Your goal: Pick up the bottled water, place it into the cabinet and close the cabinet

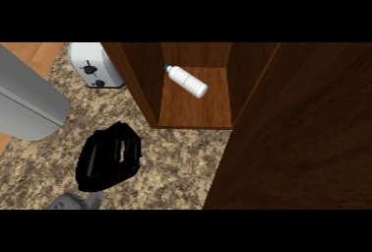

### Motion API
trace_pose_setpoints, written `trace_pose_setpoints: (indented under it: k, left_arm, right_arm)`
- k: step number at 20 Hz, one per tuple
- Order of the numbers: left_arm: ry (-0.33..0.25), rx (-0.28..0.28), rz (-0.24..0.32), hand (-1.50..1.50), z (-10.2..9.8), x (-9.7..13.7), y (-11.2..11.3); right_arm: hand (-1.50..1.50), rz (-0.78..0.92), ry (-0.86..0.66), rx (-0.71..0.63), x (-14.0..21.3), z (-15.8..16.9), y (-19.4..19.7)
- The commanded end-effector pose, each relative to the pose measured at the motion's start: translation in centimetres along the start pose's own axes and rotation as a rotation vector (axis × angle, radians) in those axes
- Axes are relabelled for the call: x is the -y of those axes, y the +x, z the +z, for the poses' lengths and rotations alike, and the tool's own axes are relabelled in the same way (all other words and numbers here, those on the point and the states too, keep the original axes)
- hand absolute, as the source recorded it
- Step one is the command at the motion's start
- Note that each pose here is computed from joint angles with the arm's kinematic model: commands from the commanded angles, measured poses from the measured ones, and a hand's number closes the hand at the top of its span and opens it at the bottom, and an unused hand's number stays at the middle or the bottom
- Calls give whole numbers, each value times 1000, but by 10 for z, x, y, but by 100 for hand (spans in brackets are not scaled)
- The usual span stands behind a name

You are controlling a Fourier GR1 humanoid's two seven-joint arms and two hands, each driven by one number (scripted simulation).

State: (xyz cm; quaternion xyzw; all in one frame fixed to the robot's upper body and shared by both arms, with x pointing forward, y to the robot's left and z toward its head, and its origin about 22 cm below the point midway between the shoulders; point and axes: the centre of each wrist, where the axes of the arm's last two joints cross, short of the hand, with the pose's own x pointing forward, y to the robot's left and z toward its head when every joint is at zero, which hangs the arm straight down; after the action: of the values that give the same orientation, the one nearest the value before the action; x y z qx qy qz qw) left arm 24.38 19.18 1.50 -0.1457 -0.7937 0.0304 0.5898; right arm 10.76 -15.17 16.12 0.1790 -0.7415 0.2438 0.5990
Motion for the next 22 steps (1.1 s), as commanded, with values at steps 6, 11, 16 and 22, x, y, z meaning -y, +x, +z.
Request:
trace_pose_setpoints:
  k: [6, 11, 16, 22]
  left_arm:
    - [67, 32, -37, 150, 28, -49, 30]
    - [58, 14, 1, 150, 49, -49, 38]
    - [64, 33, -5, 150, 58, -72, 44]
    - [70, 29, -9, 150, 65, -99, 50]
  right_arm:
    - [150, -30, 187, 45, -64, -55, 11]
    - [150, 110, 196, 138, -77, -70, 18]
    - [150, 95, 107, 142, -80, -79, 23]
    - [150, 61, -53, 93, -54, -116, 21]
